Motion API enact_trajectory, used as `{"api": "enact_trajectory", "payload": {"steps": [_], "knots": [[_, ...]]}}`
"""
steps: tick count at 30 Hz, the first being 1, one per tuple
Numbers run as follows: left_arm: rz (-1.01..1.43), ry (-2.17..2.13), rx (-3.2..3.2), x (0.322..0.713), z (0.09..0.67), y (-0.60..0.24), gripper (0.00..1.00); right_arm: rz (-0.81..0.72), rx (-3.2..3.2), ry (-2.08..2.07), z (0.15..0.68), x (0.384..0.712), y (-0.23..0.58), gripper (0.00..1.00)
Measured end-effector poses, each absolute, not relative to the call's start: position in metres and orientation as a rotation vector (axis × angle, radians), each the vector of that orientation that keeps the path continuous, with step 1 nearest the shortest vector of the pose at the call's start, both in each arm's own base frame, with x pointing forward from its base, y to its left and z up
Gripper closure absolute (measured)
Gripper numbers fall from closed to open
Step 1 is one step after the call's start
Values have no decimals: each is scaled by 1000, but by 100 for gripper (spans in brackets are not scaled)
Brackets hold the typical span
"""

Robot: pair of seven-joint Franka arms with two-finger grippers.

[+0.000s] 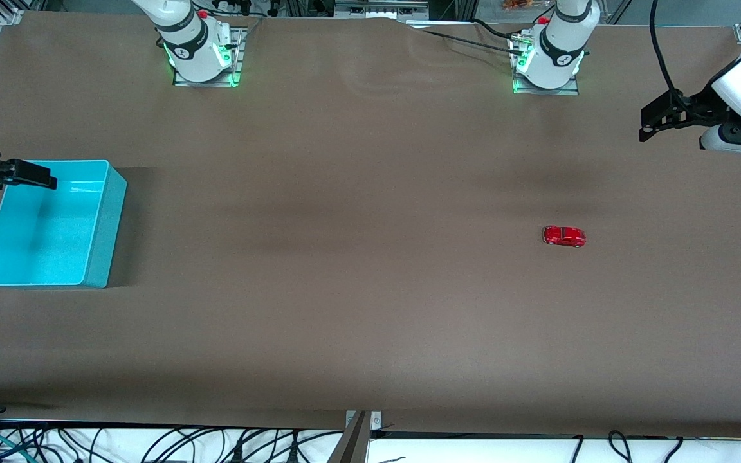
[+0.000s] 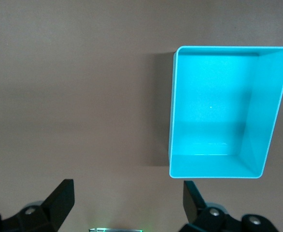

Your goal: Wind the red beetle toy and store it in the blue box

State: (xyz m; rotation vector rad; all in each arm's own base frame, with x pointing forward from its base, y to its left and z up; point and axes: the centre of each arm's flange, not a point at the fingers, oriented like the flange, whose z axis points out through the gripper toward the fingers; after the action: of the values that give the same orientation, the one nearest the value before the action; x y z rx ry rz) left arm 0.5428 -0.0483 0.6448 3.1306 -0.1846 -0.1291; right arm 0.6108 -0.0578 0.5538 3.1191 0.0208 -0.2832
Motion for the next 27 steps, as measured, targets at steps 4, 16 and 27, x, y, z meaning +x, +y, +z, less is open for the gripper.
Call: {"api": "enact_trajectory", "payload": {"steps": [4,16,27], "knots": [[-129,-186,3131,543,645,-49,0,-283,3119,21,554,611,-58,0],[-129,-184,3131,543,645,-48,0,-282,3119,21,554,611,-58,0],[-148,-179,3129,545,641,-43,0,-269,3119,13,558,611,-61,0]]}}
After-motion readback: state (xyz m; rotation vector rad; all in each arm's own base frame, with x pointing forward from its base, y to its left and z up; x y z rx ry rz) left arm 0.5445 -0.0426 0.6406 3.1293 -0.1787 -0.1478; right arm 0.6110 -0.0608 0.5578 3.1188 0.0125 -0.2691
